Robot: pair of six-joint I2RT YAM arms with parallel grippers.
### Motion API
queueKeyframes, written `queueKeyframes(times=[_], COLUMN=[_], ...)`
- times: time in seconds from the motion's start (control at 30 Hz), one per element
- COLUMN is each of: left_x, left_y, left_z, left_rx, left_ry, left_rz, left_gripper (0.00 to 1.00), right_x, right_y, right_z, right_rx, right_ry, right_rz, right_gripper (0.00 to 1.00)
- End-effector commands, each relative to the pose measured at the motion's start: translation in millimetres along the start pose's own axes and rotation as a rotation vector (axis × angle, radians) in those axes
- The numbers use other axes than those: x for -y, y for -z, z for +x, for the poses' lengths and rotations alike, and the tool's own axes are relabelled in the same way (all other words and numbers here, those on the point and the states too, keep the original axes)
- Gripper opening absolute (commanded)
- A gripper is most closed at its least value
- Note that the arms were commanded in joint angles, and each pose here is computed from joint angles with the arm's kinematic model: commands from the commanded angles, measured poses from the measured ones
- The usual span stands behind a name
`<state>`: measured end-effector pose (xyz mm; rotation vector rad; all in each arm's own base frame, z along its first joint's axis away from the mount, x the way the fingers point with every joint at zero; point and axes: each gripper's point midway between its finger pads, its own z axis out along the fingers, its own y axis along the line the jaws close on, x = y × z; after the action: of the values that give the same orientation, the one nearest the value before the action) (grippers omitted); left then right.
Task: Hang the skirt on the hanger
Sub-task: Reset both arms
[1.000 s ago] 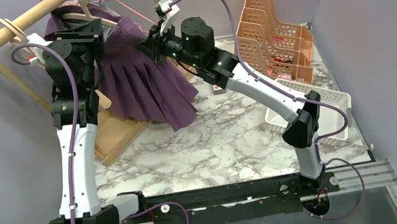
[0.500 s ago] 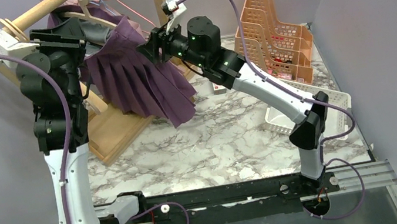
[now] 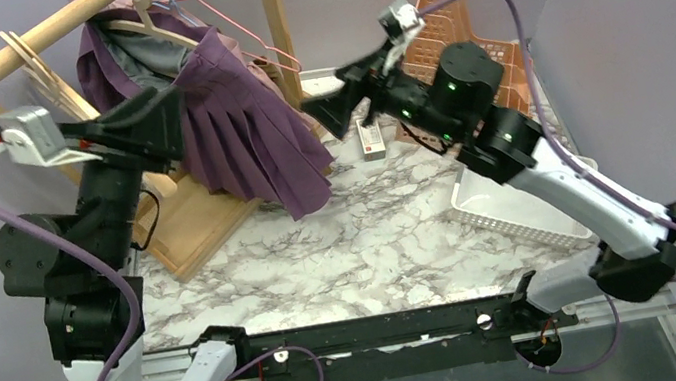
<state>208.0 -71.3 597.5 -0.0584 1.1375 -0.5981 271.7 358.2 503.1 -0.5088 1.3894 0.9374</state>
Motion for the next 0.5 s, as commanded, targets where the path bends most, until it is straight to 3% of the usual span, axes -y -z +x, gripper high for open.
queueKeyframes(times=[0.0, 0.17, 0.37, 0.47], left_x=[15.3, 5.4, -6.4, -18.0], left_y=[22.3, 59.2, 86.9, 96.7], left_z=[62.8, 97.5, 120.5, 131.9], left_rx=[-0.219, -0.322, -0.399, -0.461], left_ry=[-0.079, -0.091, -0.096, -0.127], left_rz=[0.162, 0.147, 0.108, 0.063], left_gripper=[0.47, 0.52, 0.76, 0.8], right_x=[29.2, 62.7, 90.0, 98.6], right_y=[69.2, 158.2, 246.5, 273.4], right_z=[50.2, 87.3, 110.5, 113.3], right_rx=[-0.19, -0.262, -0.321, -0.324], right_ry=[-0.035, -0.138, -0.225, -0.239], right_rz=[0.172, 0.408, 0.652, 0.73], right_gripper=[1.0, 1.0, 1.0, 1.0])
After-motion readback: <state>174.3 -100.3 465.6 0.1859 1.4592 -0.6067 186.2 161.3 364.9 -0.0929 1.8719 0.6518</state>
